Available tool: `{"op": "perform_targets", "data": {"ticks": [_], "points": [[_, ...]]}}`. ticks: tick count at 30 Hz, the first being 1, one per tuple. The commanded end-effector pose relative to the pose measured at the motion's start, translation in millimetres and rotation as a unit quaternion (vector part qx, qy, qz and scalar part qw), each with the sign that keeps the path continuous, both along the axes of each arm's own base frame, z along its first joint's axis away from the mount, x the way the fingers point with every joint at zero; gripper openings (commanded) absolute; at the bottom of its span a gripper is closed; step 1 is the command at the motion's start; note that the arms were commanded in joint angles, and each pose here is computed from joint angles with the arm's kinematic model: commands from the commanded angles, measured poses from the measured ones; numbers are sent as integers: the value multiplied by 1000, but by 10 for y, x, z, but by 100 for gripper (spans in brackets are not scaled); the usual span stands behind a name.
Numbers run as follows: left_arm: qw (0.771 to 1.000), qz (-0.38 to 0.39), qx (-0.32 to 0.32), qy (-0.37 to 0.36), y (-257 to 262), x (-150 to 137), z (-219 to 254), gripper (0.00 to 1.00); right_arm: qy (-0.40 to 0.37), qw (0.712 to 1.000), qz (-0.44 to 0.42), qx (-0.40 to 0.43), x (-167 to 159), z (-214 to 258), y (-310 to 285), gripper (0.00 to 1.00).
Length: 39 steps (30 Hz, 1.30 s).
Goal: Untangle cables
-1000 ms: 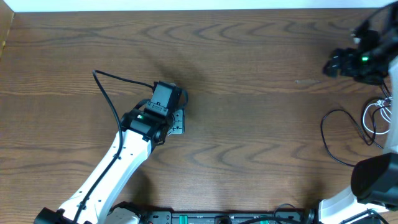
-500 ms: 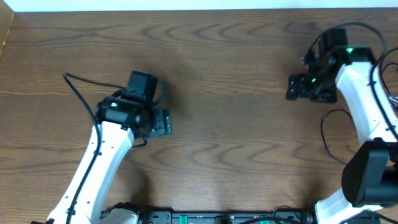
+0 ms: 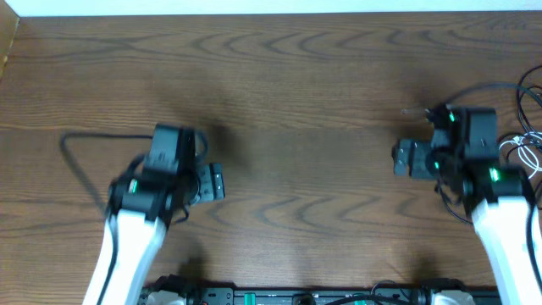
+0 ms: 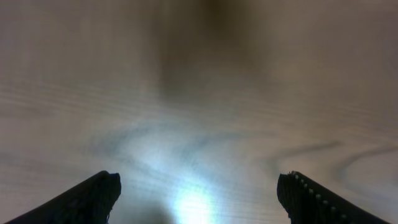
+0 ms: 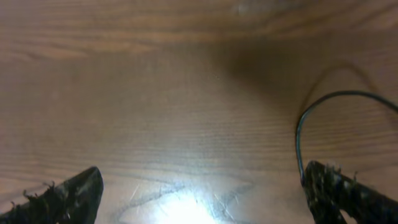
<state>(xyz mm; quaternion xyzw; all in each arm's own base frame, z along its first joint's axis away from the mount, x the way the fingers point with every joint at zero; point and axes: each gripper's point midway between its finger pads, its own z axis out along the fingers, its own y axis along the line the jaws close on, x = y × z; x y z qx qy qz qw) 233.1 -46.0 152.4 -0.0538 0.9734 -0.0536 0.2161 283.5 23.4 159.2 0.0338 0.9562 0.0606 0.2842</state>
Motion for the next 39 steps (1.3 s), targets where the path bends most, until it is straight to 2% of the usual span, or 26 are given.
{"op": "perform_targets", "data": {"ticks": [1, 3, 4, 11, 32, 36, 39], "points": [[996, -15, -10, -83, 8, -111, 172, 86, -40, 999, -15, -12, -144, 117, -67, 99], [991, -6, -14, -136, 53, -167, 298, 87, -59, 998, -16, -12, -212, 189, -72, 99], [987, -3, -16, -159, 76, -210, 362, 95, -70, 997, -16, -11, -237, 232, -73, 99], [969, 0, -31, -246, 128, -412, 676, 96, -104, 994, -16, -10, -294, 389, -76, 99], [970, 0, -30, -242, 140, -468, 653, 96, -90, 996, -16, -10, -340, 340, -77, 99], [970, 0, -30, -242, 140, -468, 653, 96, -117, 992, -25, -38, -362, 435, -177, 99], [970, 0, -30, -242, 140, -468, 653, 96, -183, 982, -31, -38, -308, 638, -192, 99]]}}
